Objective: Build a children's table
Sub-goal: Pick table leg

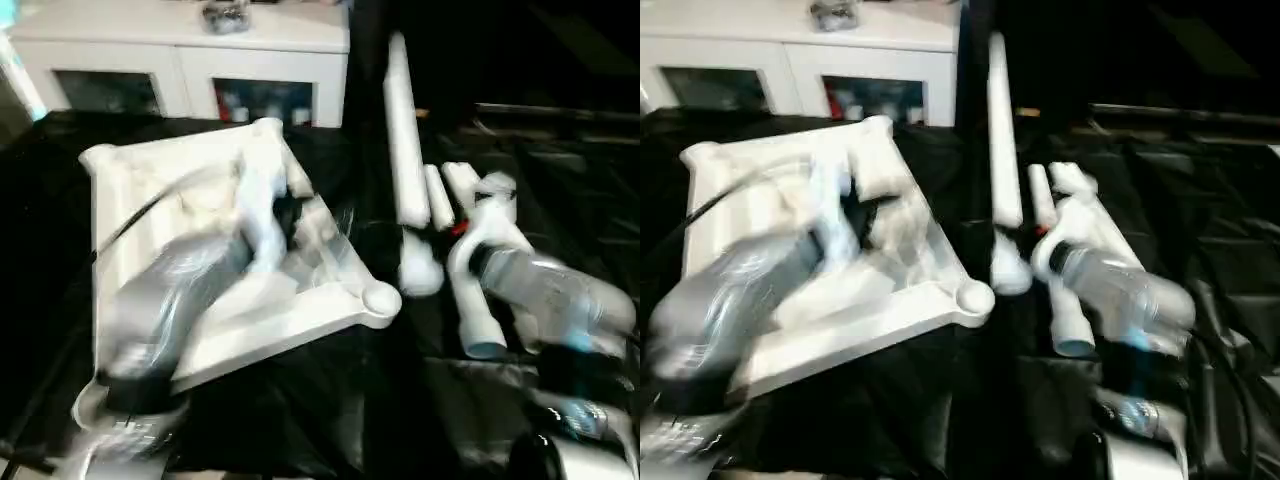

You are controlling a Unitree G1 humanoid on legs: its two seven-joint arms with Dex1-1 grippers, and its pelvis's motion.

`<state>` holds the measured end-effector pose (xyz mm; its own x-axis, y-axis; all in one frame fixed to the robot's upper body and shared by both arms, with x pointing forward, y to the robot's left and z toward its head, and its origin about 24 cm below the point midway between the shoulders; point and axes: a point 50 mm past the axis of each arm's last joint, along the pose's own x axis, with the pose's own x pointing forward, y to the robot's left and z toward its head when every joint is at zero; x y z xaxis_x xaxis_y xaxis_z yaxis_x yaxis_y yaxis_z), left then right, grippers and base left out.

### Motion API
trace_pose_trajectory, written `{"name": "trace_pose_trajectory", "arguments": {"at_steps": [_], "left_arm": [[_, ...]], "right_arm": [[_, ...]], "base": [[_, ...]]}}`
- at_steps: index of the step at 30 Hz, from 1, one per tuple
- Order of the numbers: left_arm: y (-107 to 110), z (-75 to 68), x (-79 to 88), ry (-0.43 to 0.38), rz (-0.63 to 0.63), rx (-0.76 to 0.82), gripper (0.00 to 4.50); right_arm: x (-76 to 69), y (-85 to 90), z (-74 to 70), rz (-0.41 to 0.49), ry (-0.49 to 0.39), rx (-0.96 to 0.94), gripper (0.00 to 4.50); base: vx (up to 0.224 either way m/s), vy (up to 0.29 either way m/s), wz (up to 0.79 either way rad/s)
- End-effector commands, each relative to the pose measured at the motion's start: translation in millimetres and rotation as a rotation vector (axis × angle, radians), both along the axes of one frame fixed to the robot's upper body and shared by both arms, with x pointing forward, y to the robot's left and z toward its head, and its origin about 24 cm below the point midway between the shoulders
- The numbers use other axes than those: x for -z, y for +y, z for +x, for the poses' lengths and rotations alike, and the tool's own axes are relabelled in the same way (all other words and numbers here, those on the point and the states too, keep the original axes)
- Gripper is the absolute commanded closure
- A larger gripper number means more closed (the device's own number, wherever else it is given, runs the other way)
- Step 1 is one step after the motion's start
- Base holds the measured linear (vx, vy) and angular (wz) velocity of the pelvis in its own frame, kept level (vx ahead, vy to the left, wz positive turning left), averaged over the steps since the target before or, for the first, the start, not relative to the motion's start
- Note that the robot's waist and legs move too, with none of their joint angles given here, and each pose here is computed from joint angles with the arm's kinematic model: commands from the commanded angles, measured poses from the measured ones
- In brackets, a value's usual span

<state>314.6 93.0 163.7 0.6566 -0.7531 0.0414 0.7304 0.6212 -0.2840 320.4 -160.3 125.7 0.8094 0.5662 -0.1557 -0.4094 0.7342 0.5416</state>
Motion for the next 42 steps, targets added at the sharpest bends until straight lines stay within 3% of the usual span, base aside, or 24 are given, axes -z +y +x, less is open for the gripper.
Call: {"name": "trace_pose_trajectory", "arguments": {"at_steps": [1, 6, 9, 16, 20, 23, 26, 27, 32, 33, 36, 38, 42], "left_arm": [[2, 6.1, 0.8, 0.069, -0.057, -0.04, 0.0], [-25, 15.2, -7.4, 0.211, -0.246, 0.004, 0.0], [-37, 12.7, -12.7, 0.262, -0.312, 0.068, 0.0], [-43, 4.6, -30.1, 0.257, -0.456, 0.164, 0.0], [-42, 5.4, -27.5, 0.271, -0.427, 0.132, 0.0], [-41, 6.9, -25.0, 0.283, -0.376, 0.08, 0.35], [-41, 9.9, -23.5, 0.294, -0.328, 0.015, 0.35], [-41, 13.3, -21.5, 0.304, -0.299, -0.04, 0.63], [-41, 19.0, -20.4, 0.327, -0.29, -0.136, 0.91], [-41, 19.4, -20.7, 0.328, -0.291, -0.141, 1.2], [-41, 21.7, -24.3, 0.329, -0.317, -0.162, 1.26], [-42, 22.1, -26.5, 0.328, -0.324, -0.166, 1.65], [-45, 22.8, -26.1, 0.337, -0.333, -0.177, 1.83]], "right_arm": [[-15.4, 0.9, -6.0, 0.06, -0.101, -0.074, 2.63], [-20.2, 10.0, -27.9, 0.13, -0.159, -0.311, 2.63], [-20.3, 15.4, -35.0, 0.146, -0.179, -0.381, 2.63], [-17.2, 20.1, -40.0, 0.138, -0.174, -0.421, 2.63], [-16.7, 22.5, -40.3, 0.105, -0.181, -0.423, 2.63], [-15.7, 26.6, -37.2, 0.002, -0.2, -0.387, 2.63], [-16.3, 33.1, -33.3, -0.097, -0.226, -0.35, 2.63], [-17.3, 38.8, -31.8, -0.14, -0.236, -0.341, 2.63], [-16.5, 51.3, -26.5, -0.244, -0.268, -0.287, 2.63], [-16.3, 51.8, -26.1, -0.25, -0.269, -0.281, 2.63], [-15.2, 55.2, -25.1, -0.27, -0.282, -0.265, 2.63], [-15.1, 56.6, -24.4, -0.276, -0.286, -0.252, 2.63], [-16.0, 58.4, -22.6, -0.28, -0.291, -0.238, 2.63]], "base": [[0.0, 0.0, 0.0], [0.0, 0.0, 0.0], [0.0, 0.0, 0.0], [0.0, 0.0, 0.0], [0.0, 0.0, 0.0], [0.0, 0.0, 0.0], [0.0, 0.0, 0.0], [0.0, 0.0, 0.0], [0.0, 0.0, 0.0], [0.0, 0.0, 0.0], [0.0, 0.0, 0.0], [0.0, 0.0, 0.0], [0.0, 0.0, 0.0]]}}
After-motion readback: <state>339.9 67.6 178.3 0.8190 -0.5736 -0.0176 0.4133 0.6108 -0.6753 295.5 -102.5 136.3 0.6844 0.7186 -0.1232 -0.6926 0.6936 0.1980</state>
